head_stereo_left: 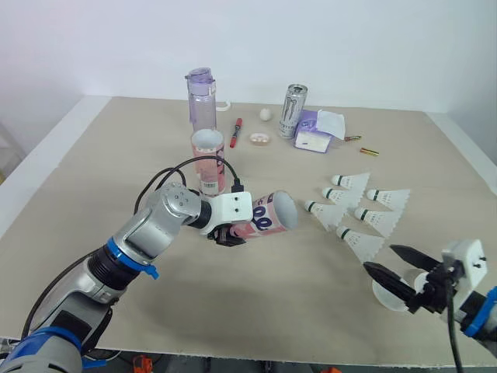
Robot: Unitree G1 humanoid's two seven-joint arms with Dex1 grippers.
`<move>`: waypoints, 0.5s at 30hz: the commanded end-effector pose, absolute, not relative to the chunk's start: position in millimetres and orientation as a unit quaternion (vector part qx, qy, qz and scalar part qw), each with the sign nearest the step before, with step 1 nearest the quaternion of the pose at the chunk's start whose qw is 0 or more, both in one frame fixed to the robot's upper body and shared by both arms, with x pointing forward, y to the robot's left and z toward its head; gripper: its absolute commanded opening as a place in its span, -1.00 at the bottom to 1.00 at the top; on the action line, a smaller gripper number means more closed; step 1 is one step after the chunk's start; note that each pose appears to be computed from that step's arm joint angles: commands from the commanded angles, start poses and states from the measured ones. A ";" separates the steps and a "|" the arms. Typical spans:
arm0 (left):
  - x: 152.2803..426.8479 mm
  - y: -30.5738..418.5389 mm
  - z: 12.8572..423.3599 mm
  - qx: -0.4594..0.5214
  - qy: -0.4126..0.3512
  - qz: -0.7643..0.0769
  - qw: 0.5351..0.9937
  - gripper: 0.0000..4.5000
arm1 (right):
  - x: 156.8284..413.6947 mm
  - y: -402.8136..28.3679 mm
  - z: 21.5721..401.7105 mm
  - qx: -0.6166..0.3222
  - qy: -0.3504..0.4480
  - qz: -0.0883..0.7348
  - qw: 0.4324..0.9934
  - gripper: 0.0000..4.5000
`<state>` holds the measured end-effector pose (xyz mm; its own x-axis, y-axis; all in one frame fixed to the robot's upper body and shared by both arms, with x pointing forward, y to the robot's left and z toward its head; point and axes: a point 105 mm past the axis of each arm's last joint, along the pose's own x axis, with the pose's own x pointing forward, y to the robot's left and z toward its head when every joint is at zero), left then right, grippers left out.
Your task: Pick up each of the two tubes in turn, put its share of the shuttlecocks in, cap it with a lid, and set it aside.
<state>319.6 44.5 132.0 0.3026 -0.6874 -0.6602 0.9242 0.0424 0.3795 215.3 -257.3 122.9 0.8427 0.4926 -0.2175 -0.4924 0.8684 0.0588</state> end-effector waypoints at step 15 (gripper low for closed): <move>317.3 40.7 131.7 0.395 0.145 -0.572 0.704 0.40 | 247.8 -245.8 107.8 0.053 0.141 0.208 0.966 1.00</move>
<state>319.7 43.6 132.5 0.3060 -0.6891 -0.6569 0.9227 0.0447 0.3829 244.6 -246.3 103.5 0.8583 0.4441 -0.2572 -0.4111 0.8949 0.1735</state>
